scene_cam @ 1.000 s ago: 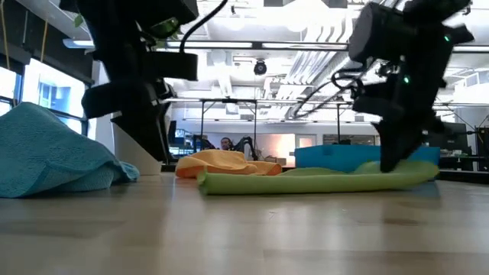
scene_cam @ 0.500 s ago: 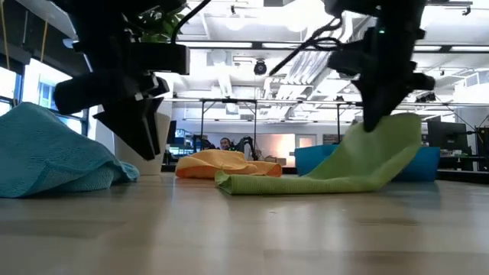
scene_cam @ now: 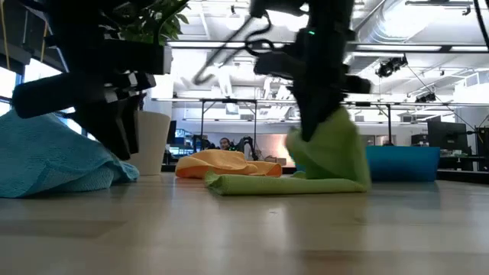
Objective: Fold microfiber towels
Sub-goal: Fold the light green microfiber cloth, then put the light green microfiber cloth into the blue bin
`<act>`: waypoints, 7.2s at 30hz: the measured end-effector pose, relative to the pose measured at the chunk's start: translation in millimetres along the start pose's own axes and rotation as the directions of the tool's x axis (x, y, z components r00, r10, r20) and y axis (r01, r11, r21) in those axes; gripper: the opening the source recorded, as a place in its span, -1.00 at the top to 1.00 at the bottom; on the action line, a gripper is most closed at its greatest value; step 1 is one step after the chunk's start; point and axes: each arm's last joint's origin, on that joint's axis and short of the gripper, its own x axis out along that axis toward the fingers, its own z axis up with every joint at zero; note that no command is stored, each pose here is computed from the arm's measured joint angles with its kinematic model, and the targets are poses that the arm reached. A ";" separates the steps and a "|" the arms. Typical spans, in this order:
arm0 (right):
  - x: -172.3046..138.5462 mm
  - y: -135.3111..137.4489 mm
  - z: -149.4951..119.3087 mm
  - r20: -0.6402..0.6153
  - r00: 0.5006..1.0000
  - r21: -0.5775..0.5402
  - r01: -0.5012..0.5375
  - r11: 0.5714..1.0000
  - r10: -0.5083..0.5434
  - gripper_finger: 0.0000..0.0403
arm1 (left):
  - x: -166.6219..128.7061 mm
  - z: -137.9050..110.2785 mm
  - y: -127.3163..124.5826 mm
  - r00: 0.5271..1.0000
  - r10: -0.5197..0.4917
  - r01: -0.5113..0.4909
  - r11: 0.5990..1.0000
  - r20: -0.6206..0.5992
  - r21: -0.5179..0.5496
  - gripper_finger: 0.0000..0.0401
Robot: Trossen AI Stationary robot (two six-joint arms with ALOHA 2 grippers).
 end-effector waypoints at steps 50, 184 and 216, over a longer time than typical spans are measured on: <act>1.2 107.9 5.6 0.279 0.901 -0.051 -0.331 0.942 0.332 1.00 | -31.4 -34.3 -35.0 0.999 0.041 -0.038 0.970 -0.008 0.240 0.47; -1.4 23.1 70.4 0.124 0.887 -0.533 0.438 0.724 -0.446 0.99 | -113.3 -97.9 -44.9 0.967 0.022 0.026 0.983 0.254 -0.184 0.47; 29.8 -232.2 82.0 0.136 0.883 0.033 0.449 0.893 -0.449 1.00 | -89.4 -63.7 -11.6 0.980 0.122 -0.070 0.950 0.155 -0.306 0.47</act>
